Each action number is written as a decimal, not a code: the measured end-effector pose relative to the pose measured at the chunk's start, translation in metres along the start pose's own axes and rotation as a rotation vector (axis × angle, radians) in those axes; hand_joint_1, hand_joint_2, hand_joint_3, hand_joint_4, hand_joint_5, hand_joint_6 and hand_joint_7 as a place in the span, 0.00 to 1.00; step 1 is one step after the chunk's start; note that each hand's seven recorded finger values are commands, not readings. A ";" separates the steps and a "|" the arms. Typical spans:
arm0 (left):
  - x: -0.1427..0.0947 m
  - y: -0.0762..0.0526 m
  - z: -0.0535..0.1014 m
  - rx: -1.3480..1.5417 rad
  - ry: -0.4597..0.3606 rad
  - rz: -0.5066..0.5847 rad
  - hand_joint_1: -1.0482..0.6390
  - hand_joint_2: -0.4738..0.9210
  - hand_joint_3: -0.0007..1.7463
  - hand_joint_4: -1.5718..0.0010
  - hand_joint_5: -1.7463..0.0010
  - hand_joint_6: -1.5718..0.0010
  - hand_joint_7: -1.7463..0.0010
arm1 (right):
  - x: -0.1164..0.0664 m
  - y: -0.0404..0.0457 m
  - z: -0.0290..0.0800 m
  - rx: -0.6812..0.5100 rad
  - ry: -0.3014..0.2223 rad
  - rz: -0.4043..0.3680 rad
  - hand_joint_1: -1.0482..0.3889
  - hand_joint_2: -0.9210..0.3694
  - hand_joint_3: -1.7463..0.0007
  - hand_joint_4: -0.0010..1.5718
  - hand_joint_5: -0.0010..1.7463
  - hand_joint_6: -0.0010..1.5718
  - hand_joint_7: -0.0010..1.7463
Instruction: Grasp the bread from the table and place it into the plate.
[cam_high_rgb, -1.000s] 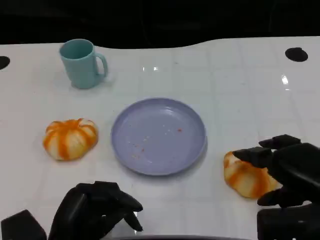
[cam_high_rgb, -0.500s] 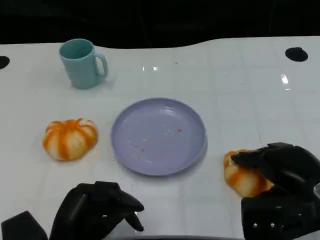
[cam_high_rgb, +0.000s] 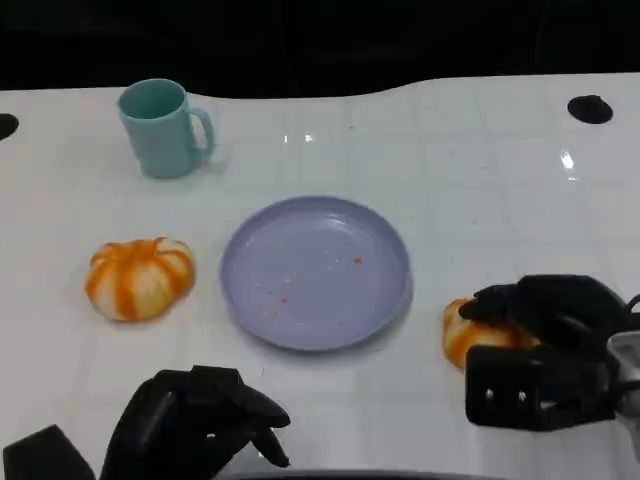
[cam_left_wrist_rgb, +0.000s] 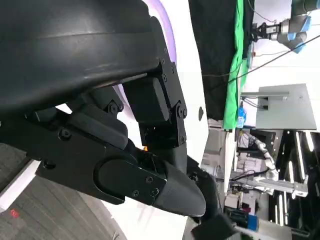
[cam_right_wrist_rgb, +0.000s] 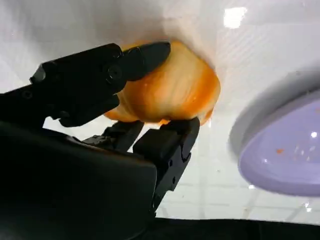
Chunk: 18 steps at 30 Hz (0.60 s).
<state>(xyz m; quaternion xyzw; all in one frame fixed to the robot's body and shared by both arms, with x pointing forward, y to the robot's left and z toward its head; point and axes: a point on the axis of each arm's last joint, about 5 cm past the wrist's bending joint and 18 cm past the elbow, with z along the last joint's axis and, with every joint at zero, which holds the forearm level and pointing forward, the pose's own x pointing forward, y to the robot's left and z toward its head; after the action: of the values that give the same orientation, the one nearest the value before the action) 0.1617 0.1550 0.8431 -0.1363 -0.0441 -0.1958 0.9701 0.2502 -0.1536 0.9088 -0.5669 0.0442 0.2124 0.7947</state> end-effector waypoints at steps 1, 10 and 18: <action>0.000 0.000 0.000 -0.001 0.000 -0.001 0.03 1.00 0.01 0.30 0.37 0.16 0.75 | 0.002 -0.0012 0.000 0.008 0.003 0.000 0.54 0.00 0.98 0.47 0.47 0.70 0.07; 0.000 -0.001 0.001 -0.003 0.001 -0.001 0.03 1.00 0.01 0.30 0.37 0.15 0.75 | 0.017 0.0046 0.008 -0.204 -0.042 -0.025 0.54 0.00 0.92 0.52 0.68 0.71 0.02; 0.000 -0.001 0.001 0.001 0.006 0.005 0.04 1.00 0.01 0.30 0.37 0.16 0.76 | 0.023 0.0204 0.002 -0.320 -0.119 -0.178 0.56 0.00 0.89 0.54 0.97 0.60 0.56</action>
<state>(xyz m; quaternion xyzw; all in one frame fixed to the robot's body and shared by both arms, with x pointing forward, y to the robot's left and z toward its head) 0.1609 0.1540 0.8441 -0.1352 -0.0412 -0.1937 0.9708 0.2632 -0.1400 0.8841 -0.6741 -0.0874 0.1786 0.7114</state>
